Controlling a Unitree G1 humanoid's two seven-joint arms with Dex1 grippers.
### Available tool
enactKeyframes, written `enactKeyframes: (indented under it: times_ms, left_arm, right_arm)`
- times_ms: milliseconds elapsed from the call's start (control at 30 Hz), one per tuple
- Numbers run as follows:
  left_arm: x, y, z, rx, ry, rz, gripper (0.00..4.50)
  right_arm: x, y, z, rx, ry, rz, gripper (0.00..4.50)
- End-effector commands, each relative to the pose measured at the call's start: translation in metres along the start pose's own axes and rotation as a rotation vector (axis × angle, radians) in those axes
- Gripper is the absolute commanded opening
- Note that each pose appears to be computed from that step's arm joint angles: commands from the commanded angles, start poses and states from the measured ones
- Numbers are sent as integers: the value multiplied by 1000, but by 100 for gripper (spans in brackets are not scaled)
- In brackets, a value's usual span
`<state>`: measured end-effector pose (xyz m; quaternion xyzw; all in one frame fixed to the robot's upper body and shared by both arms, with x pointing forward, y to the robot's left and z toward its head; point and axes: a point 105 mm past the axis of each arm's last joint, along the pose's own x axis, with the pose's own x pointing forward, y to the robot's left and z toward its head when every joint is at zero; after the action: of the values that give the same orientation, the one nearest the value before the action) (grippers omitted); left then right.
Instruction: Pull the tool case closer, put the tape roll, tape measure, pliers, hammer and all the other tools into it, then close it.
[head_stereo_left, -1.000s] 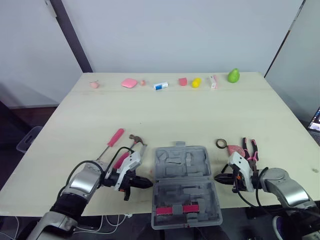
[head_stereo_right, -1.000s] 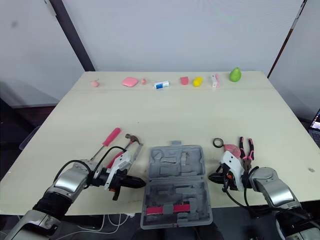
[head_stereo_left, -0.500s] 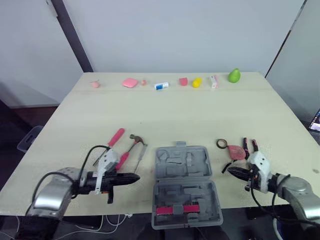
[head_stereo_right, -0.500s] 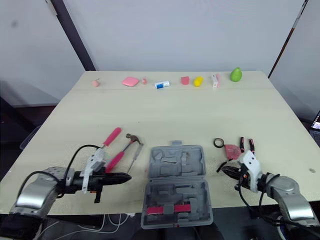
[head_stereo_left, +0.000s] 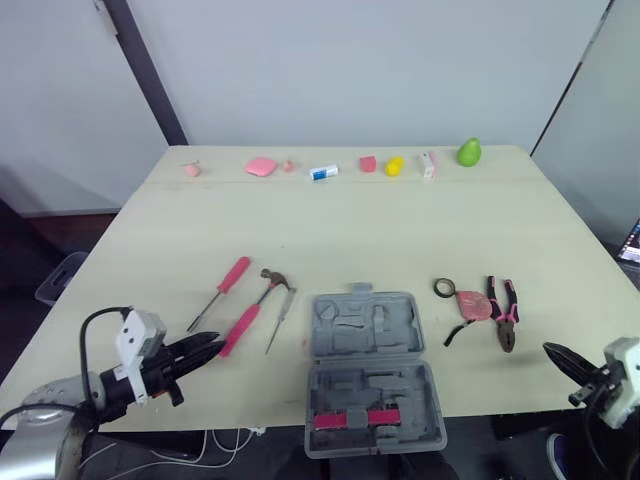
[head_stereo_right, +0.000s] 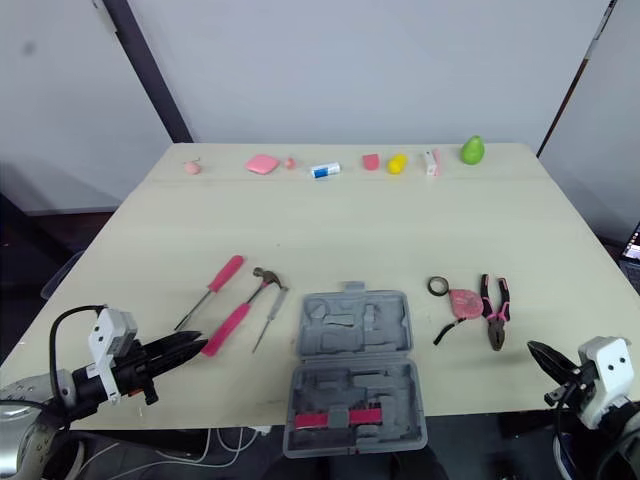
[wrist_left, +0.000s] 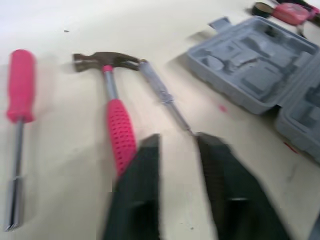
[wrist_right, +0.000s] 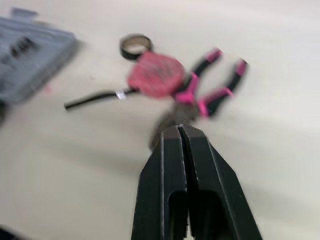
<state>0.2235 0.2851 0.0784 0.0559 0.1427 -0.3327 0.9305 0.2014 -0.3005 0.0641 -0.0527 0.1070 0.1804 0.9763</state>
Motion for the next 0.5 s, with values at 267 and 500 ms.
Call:
enactKeyframes:
  times_ms: [267, 500]
  left_arm:
    - [-42, -1, -29, -72, 32, 82, 450]
    - [-39, -2, -19, -39, 8, 39, 450]
  right_arm:
    - [-41, -14, -17, 9, 28, -91, 448]
    - [-27, -11, -2, -22, -7, -71, 448]
